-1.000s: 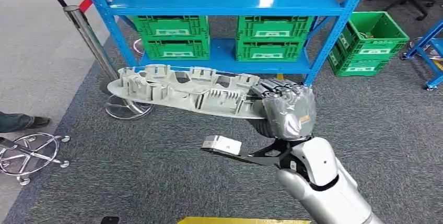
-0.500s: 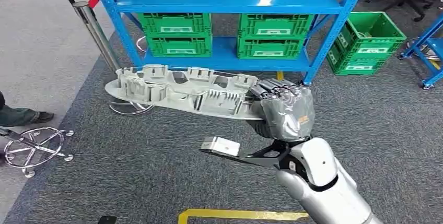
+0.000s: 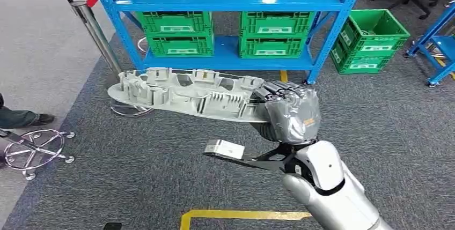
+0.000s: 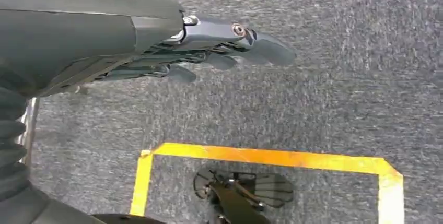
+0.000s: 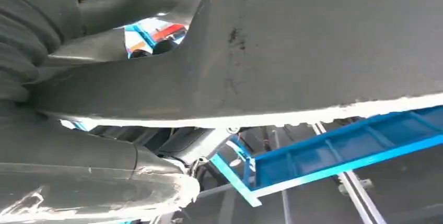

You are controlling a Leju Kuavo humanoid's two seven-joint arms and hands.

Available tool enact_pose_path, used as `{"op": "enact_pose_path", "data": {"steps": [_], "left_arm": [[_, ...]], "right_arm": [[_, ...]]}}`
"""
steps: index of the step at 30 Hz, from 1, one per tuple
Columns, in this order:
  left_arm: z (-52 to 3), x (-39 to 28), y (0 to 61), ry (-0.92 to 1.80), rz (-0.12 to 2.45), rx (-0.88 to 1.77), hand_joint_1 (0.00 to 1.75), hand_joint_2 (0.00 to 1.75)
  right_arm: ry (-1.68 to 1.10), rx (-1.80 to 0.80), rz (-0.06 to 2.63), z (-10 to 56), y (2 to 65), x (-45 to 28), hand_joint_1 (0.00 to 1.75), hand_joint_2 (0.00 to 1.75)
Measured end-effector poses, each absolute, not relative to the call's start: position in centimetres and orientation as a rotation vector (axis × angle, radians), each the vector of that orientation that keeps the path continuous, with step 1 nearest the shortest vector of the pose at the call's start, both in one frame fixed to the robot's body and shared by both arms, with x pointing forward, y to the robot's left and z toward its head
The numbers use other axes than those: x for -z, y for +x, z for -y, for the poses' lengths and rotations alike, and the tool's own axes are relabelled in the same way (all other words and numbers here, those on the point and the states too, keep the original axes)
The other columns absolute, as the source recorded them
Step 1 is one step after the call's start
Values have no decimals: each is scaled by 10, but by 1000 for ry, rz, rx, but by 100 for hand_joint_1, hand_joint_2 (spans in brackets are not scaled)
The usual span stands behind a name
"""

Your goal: Take the parts from the cabinet and place them on the table.

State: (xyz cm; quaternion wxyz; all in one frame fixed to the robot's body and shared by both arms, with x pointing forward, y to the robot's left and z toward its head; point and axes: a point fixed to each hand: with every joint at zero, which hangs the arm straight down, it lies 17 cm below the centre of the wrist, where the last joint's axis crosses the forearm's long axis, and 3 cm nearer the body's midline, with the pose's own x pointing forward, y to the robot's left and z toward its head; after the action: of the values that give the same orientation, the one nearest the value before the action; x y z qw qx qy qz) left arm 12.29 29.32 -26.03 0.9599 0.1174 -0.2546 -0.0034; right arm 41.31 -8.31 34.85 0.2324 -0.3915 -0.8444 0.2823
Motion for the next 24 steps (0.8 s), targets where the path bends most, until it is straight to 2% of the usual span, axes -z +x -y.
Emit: {"op": "enact_pose_path", "data": {"steps": [24], "left_arm": [[-295, 262, 119, 230, 499, 3, 0, 175]], "right_arm": [[-1272, -871, 2298, 75, 417, -348, 175, 175]]}}
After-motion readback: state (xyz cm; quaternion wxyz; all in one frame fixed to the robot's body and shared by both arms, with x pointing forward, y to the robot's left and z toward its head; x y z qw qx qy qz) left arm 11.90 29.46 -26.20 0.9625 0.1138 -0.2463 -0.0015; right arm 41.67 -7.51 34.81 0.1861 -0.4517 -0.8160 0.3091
